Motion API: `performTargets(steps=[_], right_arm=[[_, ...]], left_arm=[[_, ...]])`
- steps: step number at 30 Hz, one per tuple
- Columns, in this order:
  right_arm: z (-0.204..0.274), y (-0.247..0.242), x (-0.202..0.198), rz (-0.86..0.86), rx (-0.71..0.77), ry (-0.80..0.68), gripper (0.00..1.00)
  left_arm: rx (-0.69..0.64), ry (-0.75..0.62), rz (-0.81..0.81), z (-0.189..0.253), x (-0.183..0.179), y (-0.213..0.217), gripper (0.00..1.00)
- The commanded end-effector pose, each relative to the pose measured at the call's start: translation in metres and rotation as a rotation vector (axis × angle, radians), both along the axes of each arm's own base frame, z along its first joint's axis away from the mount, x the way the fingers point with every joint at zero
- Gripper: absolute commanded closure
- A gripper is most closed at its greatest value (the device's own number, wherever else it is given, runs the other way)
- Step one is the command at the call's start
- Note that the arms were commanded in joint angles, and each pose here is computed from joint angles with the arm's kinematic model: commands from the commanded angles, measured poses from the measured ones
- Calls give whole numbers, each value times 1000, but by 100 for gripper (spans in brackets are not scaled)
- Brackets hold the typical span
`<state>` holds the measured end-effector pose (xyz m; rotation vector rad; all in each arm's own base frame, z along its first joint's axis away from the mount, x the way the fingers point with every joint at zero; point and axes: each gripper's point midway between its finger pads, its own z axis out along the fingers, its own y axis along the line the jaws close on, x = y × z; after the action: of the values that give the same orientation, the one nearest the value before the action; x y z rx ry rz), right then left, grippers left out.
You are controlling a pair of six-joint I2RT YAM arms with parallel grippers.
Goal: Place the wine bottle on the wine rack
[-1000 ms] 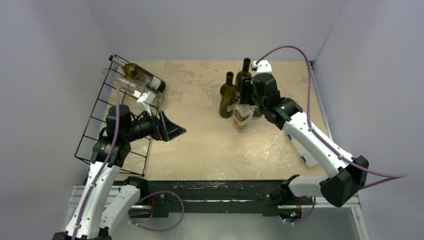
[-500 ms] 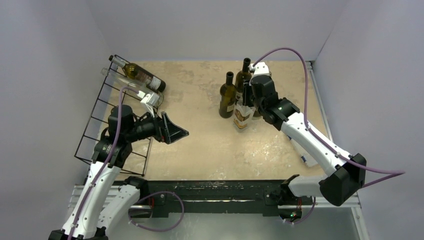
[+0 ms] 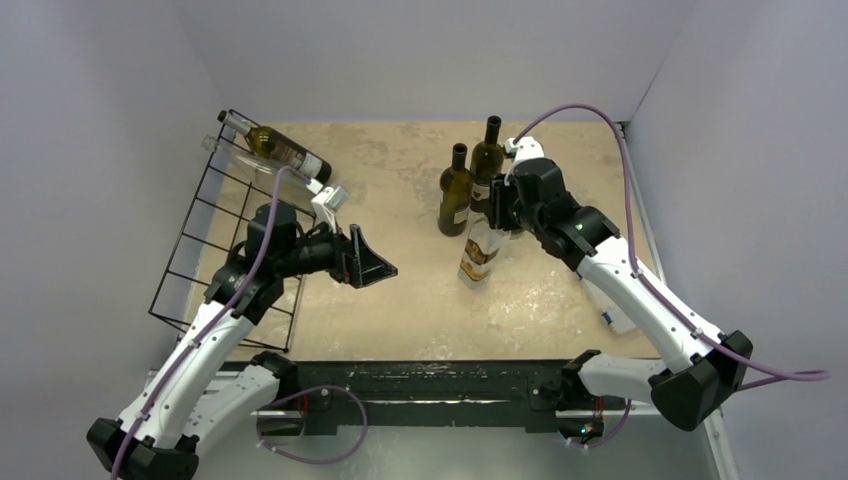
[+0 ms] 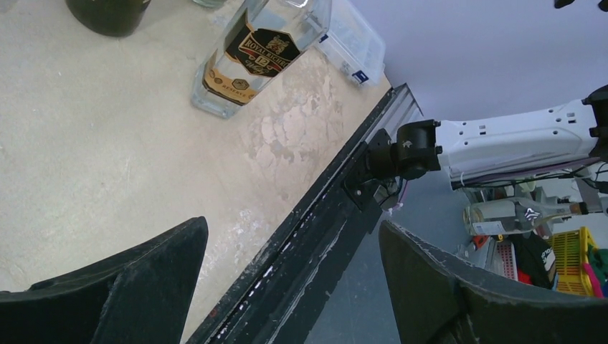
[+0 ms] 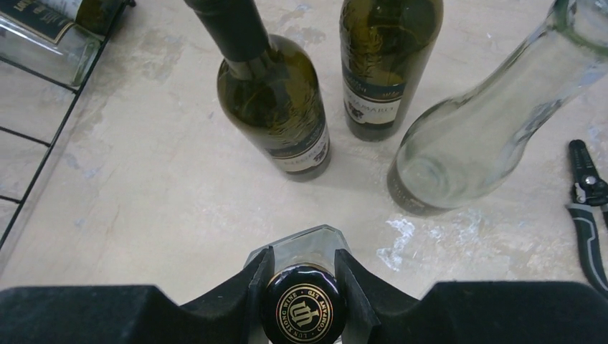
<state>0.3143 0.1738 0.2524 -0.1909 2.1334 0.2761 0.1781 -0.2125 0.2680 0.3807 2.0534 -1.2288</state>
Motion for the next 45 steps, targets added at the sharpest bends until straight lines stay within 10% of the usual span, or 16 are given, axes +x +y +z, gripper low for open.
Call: performTargets(steps=[1, 19, 45], right_arm=[[72, 20, -3, 43, 203, -126, 100], [92, 76, -35, 262, 486, 17, 100], [87, 88, -50, 308, 600, 62, 100]], left_arm=[[-16, -85, 0, 24, 10, -15, 11], [342, -387, 130, 8, 33, -76, 0], [372, -315, 161, -25, 55, -122, 0]])
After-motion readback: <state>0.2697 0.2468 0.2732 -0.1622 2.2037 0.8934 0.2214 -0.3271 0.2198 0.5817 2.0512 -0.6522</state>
